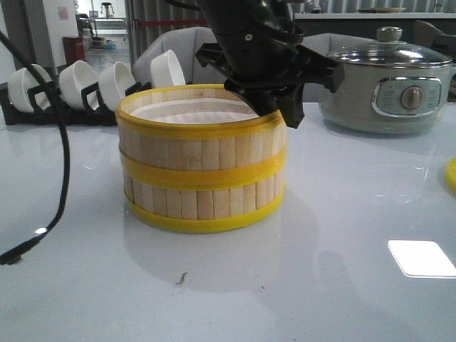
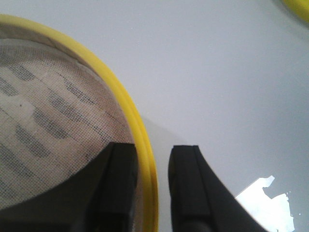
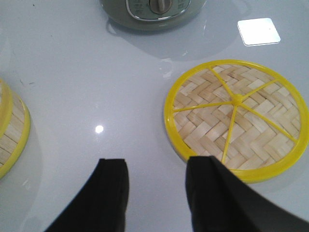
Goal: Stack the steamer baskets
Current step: 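Lower the held basket onto the centre basket and open left gripper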
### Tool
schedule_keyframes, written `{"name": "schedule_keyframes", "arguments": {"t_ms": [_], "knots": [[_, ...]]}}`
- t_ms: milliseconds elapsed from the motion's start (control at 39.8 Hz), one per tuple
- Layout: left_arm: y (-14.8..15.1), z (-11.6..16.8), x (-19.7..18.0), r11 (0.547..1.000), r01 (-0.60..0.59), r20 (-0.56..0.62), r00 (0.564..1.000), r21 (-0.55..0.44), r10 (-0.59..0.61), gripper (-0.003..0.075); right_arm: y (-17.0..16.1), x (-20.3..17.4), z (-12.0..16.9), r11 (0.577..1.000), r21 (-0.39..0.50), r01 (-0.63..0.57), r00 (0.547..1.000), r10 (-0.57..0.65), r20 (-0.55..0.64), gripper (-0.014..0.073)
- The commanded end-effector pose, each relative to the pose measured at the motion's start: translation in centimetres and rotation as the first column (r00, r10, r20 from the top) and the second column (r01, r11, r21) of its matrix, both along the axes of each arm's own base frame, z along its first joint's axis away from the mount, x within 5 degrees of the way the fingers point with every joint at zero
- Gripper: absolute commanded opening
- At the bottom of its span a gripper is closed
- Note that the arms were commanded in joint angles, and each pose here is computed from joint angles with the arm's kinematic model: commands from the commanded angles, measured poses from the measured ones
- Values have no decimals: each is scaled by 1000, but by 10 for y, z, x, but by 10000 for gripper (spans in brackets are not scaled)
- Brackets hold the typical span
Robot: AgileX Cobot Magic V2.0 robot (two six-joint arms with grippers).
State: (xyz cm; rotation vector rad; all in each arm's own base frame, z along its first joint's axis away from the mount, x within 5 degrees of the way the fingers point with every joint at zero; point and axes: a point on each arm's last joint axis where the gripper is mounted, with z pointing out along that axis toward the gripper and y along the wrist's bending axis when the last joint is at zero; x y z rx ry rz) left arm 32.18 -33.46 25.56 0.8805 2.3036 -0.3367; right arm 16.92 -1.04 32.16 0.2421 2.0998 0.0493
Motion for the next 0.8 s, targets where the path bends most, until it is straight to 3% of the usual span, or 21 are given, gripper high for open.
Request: {"name": "schedule_keyframes", "arguments": {"t_ms": [0,301,452,603,678,779], "knots": [[0,41,-5,995,15,88,996,-97,-7,269,0,3,19,1000,-13,-7,994,8,109,399],[0,48,-2,995,20,123,992,-93,-8,275,0,3,19,1000,-13,-7,994,8,108,399],[0,66,1,995,24,172,985,-94,-8,332,0,3,19,1000,-13,-7,994,8,108,399],[3,90,1,996,20,212,977,-90,0,325,0,3,19,1000,-13,-6,994,8,106,399],[5,101,1,996,16,231,973,-86,5,282,0,3,18,1000,-13,-6,995,8,104,399],[15,122,2,993,4,270,962,-115,27,104,0,3,18,1000,-12,-6,995,7,100,399]]}}
